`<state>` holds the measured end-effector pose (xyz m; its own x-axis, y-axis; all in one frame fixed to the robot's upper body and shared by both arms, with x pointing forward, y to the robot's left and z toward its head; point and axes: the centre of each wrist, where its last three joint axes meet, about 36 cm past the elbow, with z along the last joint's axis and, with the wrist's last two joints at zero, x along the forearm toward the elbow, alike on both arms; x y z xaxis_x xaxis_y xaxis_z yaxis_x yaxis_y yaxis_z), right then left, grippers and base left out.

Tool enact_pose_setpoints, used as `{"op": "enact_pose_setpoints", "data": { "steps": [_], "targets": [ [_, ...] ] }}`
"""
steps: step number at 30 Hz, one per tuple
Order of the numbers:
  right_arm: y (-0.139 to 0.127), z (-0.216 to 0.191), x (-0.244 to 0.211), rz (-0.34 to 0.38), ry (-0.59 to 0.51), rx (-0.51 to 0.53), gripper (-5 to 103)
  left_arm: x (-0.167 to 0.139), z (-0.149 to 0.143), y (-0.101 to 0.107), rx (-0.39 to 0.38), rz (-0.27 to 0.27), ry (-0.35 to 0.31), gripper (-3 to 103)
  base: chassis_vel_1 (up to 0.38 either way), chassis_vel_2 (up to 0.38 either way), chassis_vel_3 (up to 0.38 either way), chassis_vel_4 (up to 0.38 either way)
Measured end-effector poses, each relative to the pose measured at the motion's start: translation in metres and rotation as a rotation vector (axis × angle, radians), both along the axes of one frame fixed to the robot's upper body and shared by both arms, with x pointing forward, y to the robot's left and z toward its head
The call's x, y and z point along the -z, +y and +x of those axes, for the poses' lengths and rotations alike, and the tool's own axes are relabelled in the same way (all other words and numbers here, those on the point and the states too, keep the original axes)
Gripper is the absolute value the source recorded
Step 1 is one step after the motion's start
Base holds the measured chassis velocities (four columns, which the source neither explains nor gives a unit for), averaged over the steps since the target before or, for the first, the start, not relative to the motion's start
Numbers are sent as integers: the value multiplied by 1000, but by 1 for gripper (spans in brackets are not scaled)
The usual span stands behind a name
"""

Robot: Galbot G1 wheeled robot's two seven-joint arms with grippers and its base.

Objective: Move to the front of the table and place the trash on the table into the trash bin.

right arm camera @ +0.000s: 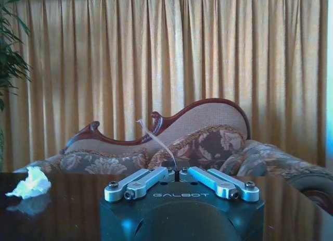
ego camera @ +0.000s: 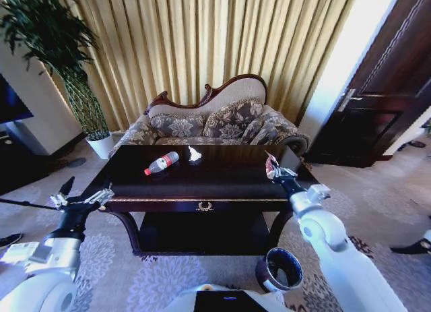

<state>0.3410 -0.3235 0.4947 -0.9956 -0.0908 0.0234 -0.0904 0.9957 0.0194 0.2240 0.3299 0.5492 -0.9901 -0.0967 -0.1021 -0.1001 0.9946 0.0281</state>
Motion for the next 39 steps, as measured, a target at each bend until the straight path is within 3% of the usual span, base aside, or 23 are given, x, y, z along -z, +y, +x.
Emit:
{"op": "enact_pose_setpoints", "data": {
  "steps": [14, 39],
  "targets": [
    [-17, -23, -4, -15, 4, 19, 0, 0, -1, 0, 10, -11, 31, 100, 0, 0, 0, 0],
    [-10, -31, 4, -8, 40, 20, 0, 9, 5, 8, 16, -14, 21, 100, 30, -29, -29, 32]
  ]
}}
